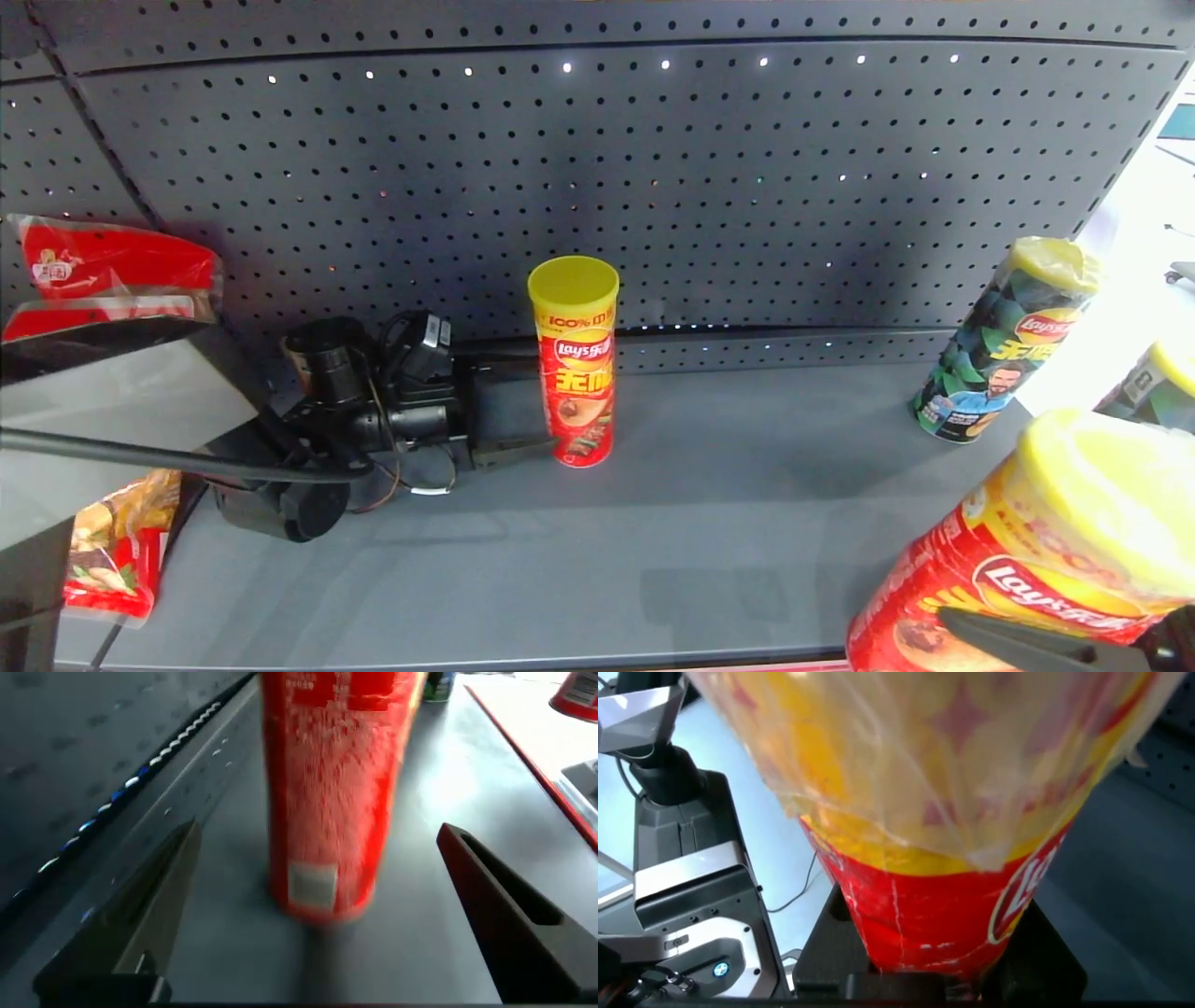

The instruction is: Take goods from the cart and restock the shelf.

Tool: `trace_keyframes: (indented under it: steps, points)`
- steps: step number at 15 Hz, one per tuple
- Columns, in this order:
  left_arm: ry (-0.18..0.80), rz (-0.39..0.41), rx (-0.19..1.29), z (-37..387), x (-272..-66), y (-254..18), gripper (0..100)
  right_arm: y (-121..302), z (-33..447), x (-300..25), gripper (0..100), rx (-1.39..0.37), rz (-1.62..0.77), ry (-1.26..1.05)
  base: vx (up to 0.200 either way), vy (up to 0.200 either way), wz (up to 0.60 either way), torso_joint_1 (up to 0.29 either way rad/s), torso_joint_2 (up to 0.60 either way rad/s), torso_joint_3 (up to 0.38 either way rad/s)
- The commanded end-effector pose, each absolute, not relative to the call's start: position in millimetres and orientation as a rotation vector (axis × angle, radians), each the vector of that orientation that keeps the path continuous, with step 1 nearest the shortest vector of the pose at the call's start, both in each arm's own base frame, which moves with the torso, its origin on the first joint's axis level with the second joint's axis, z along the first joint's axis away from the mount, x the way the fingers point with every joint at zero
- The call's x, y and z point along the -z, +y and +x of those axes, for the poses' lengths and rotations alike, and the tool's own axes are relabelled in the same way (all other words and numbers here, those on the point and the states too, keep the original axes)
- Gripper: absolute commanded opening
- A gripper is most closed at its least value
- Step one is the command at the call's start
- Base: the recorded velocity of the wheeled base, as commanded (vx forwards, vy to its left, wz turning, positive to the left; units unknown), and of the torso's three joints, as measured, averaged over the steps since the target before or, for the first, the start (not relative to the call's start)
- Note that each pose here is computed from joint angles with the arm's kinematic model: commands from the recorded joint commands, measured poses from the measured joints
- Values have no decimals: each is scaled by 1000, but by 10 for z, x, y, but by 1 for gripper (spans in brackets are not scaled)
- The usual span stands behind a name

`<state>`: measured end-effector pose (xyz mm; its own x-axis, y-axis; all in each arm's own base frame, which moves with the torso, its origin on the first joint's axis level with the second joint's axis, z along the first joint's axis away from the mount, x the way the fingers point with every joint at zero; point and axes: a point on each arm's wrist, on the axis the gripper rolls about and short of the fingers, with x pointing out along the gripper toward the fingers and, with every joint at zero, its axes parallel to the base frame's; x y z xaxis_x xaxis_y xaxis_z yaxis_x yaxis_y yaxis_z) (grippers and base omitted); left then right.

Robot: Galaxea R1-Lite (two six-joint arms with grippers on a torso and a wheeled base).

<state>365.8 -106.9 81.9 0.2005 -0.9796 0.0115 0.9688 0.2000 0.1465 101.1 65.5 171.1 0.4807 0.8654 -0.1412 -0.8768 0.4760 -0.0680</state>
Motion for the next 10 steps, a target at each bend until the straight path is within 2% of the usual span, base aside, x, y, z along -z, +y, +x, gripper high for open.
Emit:
trace_keyframes:
  steps: [1,7,10]
  points:
    - [-105,108,1388,3754,-696,-1206,100,664,1006,-1710,0,-1075,-138,91,0,0,0,0,0,0]
    - [-161,107,1386,3741,-913,-1203,100,665,1003,-1691,0,-1077,-138,99,0,0,0,0,0,0]
    - [-178,63,1415,3680,-972,-1365,100,667,1008,-1682,0,-1078,-139,104,0,0,0,0,0,0]
